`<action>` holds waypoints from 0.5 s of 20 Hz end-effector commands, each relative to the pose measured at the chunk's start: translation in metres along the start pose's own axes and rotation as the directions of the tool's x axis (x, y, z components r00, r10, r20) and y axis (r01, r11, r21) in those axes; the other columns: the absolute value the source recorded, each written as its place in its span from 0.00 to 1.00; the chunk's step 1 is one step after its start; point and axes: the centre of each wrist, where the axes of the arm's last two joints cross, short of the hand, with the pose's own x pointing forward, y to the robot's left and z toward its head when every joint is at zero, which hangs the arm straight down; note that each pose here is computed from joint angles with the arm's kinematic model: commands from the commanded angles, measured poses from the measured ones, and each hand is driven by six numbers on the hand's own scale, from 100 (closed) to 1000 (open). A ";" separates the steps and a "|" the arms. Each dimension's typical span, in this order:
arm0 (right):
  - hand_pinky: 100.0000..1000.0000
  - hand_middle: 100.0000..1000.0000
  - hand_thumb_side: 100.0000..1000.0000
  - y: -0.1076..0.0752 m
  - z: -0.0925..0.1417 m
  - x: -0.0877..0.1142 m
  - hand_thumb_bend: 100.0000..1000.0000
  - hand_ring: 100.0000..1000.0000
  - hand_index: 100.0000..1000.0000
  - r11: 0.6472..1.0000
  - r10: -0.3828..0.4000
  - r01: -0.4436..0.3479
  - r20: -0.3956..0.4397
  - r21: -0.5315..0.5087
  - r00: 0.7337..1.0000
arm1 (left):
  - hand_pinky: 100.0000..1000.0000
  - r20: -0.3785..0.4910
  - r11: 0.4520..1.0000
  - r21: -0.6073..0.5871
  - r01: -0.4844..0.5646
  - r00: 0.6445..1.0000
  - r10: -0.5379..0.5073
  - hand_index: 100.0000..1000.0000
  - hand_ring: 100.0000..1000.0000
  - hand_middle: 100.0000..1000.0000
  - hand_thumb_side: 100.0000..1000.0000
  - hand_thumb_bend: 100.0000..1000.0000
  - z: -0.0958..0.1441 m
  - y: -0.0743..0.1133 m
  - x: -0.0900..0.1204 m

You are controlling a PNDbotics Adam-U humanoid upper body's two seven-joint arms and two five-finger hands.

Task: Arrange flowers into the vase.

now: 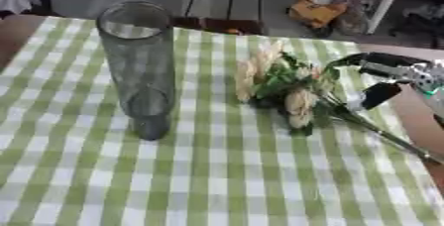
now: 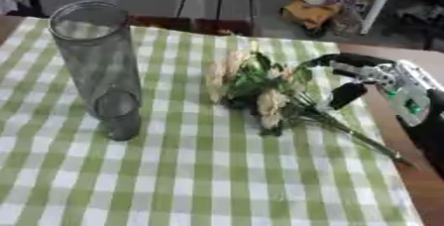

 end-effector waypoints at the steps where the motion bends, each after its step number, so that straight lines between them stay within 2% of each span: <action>1: 0.83 0.92 0.38 -0.008 0.005 -0.005 0.59 0.99 0.98 1.000 0.007 -0.007 -0.010 -0.024 1.000 | 0.56 0.025 1.000 -0.011 -0.008 1.000 0.008 0.91 0.87 0.91 0.87 0.00 -0.007 -0.001 0.004; 3: 0.83 0.92 0.37 -0.006 0.005 -0.004 0.62 0.99 0.97 1.000 0.004 -0.004 -0.005 -0.021 1.000 | 0.56 0.025 1.000 -0.011 -0.008 1.000 0.008 0.91 0.87 0.91 0.87 0.00 -0.007 -0.001 0.004; 4: 0.83 0.92 0.38 -0.005 0.004 -0.004 0.59 0.99 0.97 1.000 0.003 -0.003 -0.002 -0.020 1.000 | 0.56 0.025 1.000 -0.011 -0.008 1.000 0.009 0.91 0.87 0.91 0.87 0.00 -0.007 -0.001 0.004; 10: 0.82 0.92 0.38 0.002 0.003 -0.005 0.56 0.98 0.96 1.000 -0.012 0.012 -0.008 -0.019 1.000 | 0.56 0.025 1.000 -0.011 -0.011 1.000 0.011 0.91 0.87 0.91 0.87 0.00 -0.007 -0.002 0.004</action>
